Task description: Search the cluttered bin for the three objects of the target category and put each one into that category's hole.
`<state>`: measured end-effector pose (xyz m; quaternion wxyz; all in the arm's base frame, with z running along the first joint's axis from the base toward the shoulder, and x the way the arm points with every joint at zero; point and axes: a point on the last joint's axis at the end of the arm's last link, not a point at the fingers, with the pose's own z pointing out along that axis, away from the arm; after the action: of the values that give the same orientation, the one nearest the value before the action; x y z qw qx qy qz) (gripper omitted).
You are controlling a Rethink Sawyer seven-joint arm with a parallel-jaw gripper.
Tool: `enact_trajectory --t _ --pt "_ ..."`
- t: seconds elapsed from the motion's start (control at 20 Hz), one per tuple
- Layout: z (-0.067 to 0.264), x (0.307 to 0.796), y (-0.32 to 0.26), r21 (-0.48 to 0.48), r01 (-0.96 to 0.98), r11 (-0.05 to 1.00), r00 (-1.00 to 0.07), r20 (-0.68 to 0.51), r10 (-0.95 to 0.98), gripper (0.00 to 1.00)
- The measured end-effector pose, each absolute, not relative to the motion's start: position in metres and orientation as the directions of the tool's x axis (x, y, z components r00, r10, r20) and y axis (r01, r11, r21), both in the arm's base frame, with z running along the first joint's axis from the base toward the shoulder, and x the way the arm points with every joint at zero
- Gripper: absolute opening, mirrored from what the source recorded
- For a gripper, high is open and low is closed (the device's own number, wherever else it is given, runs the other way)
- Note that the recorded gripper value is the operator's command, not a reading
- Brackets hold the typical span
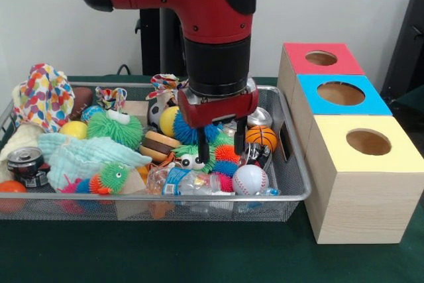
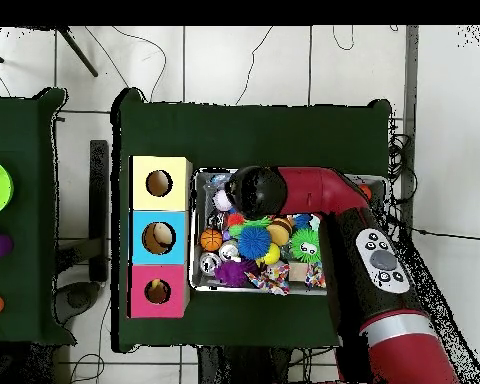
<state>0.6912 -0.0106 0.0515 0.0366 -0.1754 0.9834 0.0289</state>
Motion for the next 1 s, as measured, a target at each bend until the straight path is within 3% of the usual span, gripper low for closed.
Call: enact_trajectory --t 1.0 --pt "0.039 0.688 -0.054 0.0 -0.359 0.933 -0.931 -0.079 -0.358 1.0"
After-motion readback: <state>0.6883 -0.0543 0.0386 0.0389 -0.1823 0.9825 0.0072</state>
